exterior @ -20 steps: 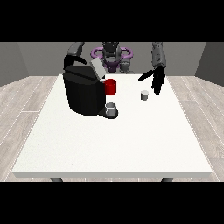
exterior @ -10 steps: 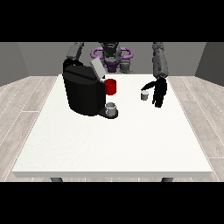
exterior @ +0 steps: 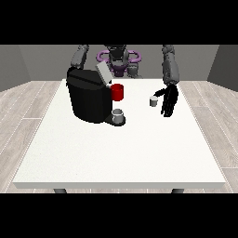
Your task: Insert the coffee pod into the coffee machine and close the lid
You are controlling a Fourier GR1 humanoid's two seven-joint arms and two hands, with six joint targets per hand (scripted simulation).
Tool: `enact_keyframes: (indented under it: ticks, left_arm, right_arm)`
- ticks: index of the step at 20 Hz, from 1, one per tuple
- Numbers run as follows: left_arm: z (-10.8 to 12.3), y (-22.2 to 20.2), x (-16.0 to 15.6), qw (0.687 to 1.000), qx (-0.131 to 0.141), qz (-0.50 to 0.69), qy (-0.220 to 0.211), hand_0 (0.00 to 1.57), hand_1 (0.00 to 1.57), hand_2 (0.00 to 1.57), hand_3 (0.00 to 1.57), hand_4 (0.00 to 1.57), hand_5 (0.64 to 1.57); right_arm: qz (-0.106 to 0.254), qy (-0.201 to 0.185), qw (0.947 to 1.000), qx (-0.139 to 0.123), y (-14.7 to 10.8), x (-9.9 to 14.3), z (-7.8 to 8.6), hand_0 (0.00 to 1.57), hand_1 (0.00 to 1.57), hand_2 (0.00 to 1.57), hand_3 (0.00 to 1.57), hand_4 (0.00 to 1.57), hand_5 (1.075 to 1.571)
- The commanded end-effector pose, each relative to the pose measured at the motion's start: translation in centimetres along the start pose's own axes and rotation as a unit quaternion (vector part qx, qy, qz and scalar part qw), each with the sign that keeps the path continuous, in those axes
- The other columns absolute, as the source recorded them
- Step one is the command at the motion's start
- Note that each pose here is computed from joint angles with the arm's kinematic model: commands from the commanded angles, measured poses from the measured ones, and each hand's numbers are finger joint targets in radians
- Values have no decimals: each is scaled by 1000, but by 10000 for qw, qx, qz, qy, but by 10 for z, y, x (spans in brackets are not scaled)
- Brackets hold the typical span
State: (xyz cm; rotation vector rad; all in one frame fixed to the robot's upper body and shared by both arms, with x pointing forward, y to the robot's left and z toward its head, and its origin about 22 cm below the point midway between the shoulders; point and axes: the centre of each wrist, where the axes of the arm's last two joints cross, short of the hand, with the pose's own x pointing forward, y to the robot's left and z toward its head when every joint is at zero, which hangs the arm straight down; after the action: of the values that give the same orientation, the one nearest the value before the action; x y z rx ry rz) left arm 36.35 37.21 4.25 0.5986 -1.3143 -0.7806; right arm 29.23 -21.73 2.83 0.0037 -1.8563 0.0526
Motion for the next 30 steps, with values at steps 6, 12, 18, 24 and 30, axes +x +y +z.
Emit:
enact_keyframes:
  ticks: [6,12,18,24,30]
  left_arm:
    - [-4,-14,-15,9994,-275,155,165,0,0,392,0,0,1571]
    - [-15,-34,9,9989,-375,-241,-165,1071,1071,1147,1082,0,1571]
    - [-19,-54,21,9964,-451,-643,-318,1207,1207,1222,1091,0,1571]
    - [-20,-71,27,9959,-595,-629,-247,1286,1286,1280,1113,75,1571]
    - [-25,-63,25,9952,-484,-788,-323,1151,1151,1262,1182,323,1571]
  right_arm:
    - [-50,113,9998,-179,-6,5,-4,0,0,0,0,410,1571]
    - [-86,309,9992,-220,-15,-11,-9,0,0,0,0,403,1571]
    - [-109,514,9981,-329,8,-26,-2,0,0,0,0,328,1571]
    - [-96,711,9968,-353,-9,-35,0,0,0,0,0,315,1571]
    - [-134,587,9977,-300,-10,-26,-10,0,0,0,0,412,1571]
